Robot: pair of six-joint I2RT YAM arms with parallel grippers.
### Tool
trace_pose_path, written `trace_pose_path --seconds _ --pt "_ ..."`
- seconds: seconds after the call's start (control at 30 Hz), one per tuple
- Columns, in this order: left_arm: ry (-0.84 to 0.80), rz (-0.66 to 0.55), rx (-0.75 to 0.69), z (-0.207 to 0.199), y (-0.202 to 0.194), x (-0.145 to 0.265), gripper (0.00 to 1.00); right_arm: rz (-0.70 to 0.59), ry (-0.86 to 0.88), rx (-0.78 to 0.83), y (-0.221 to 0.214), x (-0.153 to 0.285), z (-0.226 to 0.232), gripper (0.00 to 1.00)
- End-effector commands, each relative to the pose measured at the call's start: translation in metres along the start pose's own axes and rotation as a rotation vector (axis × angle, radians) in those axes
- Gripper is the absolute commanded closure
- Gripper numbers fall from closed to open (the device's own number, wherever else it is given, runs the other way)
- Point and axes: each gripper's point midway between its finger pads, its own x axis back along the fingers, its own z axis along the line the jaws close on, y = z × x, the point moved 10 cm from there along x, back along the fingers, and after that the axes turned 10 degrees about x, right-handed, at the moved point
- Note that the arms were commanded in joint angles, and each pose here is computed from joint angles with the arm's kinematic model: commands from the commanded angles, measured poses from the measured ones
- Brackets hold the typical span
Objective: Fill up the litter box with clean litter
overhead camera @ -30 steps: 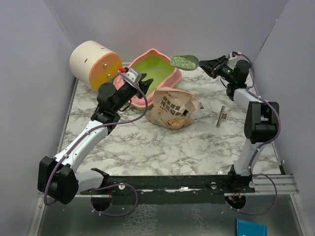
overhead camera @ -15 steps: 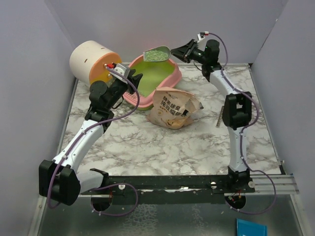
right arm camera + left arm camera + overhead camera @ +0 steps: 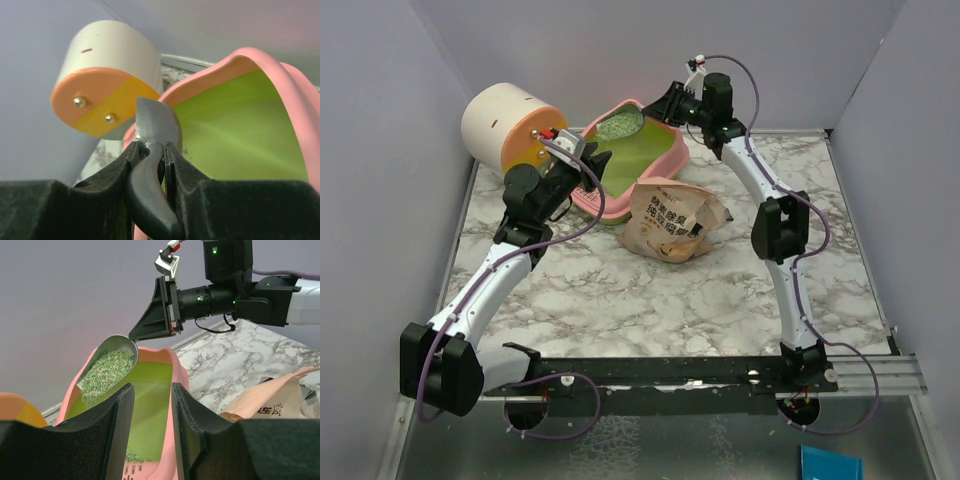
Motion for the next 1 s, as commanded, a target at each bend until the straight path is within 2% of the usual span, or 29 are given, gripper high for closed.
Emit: trace_pose_path --seconds 0.0,0.53,0.97 --pt "-0.009 -0.031 -0.001 0.000 0.007 -0.002 0.62 -0.096 -0.093 0.221 0.035 0.009 0.031 0.99" --pt "-0.016 -0.014 0.007 0.002 0.002 -0.004 0.62 -0.176 -0.340 0.488 0.063 0.024 0.050 0.99" --pt "-0.025 -0.007 0.010 0.001 0.000 -0.006 0.62 -0.142 -0.532 0.882 0.055 0.022 0.075 0.99"
